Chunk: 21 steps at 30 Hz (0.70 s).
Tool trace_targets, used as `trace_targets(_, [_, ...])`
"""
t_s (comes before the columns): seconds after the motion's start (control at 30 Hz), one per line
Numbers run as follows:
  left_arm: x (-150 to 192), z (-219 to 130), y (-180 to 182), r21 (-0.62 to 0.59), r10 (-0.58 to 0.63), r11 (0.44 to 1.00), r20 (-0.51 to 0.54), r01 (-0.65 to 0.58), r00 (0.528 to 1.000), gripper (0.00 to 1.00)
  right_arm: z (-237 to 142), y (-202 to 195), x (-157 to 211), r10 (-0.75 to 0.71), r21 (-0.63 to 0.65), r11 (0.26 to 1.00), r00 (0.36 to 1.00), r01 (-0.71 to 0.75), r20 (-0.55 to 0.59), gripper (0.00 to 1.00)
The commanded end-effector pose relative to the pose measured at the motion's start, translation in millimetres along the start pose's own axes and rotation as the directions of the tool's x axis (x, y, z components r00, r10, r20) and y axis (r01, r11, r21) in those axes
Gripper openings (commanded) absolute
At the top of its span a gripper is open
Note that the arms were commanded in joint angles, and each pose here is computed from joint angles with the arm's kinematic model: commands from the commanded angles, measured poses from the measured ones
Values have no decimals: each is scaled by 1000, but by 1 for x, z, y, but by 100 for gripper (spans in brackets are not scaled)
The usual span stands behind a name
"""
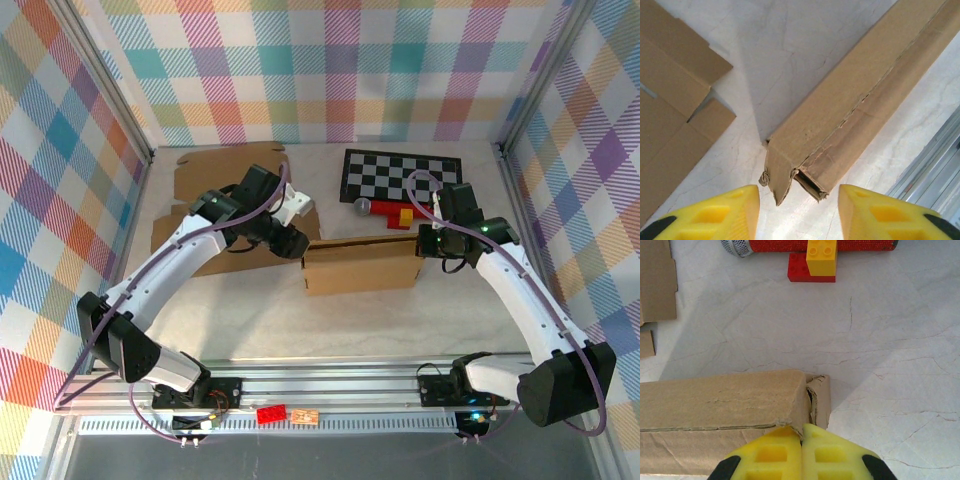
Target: Fold the paper box
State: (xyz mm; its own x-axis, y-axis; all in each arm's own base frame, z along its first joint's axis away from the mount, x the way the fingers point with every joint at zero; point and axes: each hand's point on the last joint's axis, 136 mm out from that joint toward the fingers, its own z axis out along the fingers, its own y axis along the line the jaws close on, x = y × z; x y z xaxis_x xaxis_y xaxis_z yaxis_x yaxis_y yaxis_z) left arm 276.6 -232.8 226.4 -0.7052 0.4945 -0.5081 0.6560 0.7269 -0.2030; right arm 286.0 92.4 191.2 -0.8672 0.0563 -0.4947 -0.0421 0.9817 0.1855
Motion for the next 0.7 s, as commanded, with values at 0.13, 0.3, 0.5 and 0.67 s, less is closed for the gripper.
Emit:
trace_targets(0.13, [6, 7, 4, -15, -12, 1000, -51, 11, 999, 38, 2, 0, 14, 3, 4, 1000, 997, -3, -73, 0])
trace_targets(0.3, [7, 11, 7, -26, -13, 1000, -60, 11, 998, 33, 2, 0, 14, 6, 3, 1000, 997, -5, -73, 0])
trace_targets(0.5, [3, 15, 10, -34, -18, 999, -52, 16, 998, 26, 3, 1, 14, 5, 2, 1000, 997, -5, -75, 0])
trace_targets(0.67, [4, 19, 9, -26, -26, 999, -61, 24, 998, 21, 3, 0, 14, 3, 5, 1000, 997, -3, -74, 0])
